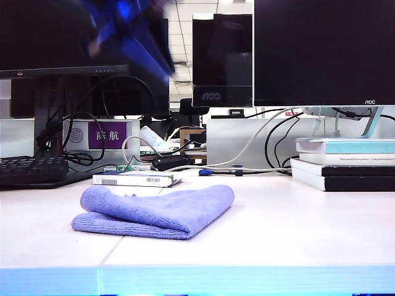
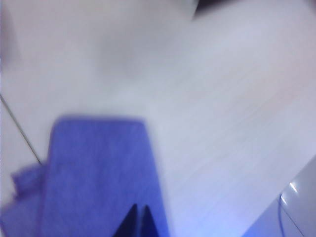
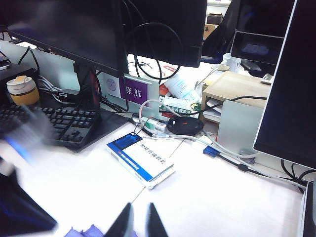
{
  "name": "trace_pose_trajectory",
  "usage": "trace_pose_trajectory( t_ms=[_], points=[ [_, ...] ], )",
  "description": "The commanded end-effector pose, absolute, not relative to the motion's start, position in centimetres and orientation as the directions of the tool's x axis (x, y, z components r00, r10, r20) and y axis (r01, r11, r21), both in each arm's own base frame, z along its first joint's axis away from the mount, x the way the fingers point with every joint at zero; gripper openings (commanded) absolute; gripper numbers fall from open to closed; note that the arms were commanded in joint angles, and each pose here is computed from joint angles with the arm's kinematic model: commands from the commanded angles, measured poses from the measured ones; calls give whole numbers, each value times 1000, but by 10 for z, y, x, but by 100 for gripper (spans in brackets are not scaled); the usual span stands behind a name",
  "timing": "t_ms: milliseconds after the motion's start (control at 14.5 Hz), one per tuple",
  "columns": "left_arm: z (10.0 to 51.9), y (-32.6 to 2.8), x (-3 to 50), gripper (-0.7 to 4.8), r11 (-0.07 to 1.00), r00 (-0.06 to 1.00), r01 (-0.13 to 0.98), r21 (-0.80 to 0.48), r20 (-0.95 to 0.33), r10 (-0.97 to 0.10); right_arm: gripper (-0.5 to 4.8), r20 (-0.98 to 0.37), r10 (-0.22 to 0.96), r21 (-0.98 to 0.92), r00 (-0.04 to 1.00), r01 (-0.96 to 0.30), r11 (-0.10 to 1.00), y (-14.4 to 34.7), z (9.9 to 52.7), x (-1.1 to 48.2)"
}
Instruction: Wipe the table from front to back using the rag.
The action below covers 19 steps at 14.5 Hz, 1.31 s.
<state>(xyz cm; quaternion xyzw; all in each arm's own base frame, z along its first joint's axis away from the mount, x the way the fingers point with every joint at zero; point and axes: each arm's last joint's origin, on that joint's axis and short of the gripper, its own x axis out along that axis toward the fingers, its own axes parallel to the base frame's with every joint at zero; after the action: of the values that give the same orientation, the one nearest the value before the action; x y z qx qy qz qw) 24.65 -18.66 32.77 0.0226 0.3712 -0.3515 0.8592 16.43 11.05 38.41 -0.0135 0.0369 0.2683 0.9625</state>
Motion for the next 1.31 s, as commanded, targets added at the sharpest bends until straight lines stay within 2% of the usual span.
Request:
trace_pose_trajectory(
  t_ms=[69,345,551,620,758,896,965,1034,1103,1309],
  points=[
    [382,-161,211,-6,715,584,680,-162,-471,-661,45,-61,517,-8,854,-518,855,110,387,164],
    [436,-109,143,-6,744,711,662,-86,-244,-660,45,-61,516,-8,854,-518,855,110,387,164],
    [448,-68,88,-6,748,732,662,-45,-176,-658,45,-62,517,-8,854,-518,855,110,387,164],
    [444,-44,57,-6,776,762,631,1,-193,-619,45,-62,516,-8,854,-518,855,110,387,164],
    [432,-10,16,-6,835,819,551,18,-205,-536,45,-63,517,-8,854,-518,855,110,387,164],
    [390,11,-12,-6,846,833,533,0,-176,-525,45,-106,521,-17,847,-525,851,110,383,163],
    [357,12,-13,-6,848,831,527,-52,-175,-528,45,-233,508,-23,829,-527,850,106,371,158],
    [326,8,-8,-6,847,838,525,-88,-122,-532,45,-345,490,-11,800,-526,851,102,355,152],
    [301,-1,4,-6,840,843,527,-130,-46,-536,45,-360,493,14,792,-524,852,99,336,145],
    [273,-21,32,-6,835,837,530,-151,-68,-543,45,-324,498,36,804,-515,856,91,309,133]
  ],
)
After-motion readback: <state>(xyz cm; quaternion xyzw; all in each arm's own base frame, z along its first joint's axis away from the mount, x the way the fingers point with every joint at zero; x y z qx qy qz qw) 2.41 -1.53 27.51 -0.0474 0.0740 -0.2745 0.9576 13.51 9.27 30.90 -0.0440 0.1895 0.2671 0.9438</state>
